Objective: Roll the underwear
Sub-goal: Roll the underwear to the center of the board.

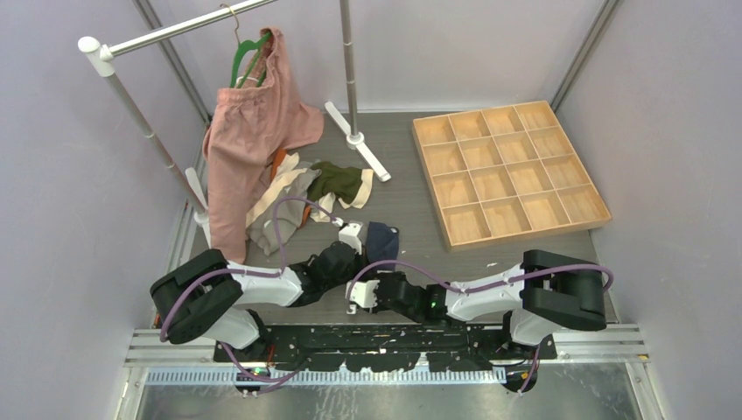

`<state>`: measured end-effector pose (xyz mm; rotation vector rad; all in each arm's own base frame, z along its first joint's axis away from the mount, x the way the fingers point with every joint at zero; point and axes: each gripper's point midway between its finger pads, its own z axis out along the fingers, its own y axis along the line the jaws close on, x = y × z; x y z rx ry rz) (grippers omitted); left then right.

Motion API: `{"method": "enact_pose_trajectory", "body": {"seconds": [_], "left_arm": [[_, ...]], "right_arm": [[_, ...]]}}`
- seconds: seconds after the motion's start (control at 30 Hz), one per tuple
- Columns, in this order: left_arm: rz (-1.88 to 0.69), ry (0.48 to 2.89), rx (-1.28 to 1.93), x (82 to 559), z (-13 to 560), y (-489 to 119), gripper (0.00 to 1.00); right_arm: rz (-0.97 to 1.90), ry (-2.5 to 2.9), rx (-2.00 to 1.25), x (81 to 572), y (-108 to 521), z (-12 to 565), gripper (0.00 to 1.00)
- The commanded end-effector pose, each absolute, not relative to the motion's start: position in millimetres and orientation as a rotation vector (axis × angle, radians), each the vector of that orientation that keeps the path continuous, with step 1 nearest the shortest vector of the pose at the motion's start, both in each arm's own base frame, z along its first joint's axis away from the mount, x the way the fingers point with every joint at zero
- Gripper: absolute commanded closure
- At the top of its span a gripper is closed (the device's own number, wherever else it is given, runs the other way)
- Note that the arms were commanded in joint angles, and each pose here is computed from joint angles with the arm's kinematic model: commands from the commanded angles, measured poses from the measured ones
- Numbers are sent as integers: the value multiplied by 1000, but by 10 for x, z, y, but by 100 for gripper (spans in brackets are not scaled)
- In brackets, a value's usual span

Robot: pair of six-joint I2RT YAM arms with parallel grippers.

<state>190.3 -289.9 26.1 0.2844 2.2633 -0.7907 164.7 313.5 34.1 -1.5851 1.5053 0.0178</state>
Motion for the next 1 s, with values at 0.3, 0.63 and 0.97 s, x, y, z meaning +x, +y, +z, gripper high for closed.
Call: {"method": "enact_pose_trajectory", "body": {"seconds": [0.3, 0.63, 0.97], "left_arm": [[-730, 2403, 294, 1681, 49, -2596, 99], [-702, 2258, 137, 1888, 658, -2332, 93], [-692, 2218, 158, 1797, 864, -2143, 96]], "right_arm": [[185, 1782, -1545, 1384, 3147, 177, 99], [441, 1974, -1305, 1197, 3259, 294, 99], [817, 2115, -1137, 1060, 3405, 420, 99]]}}
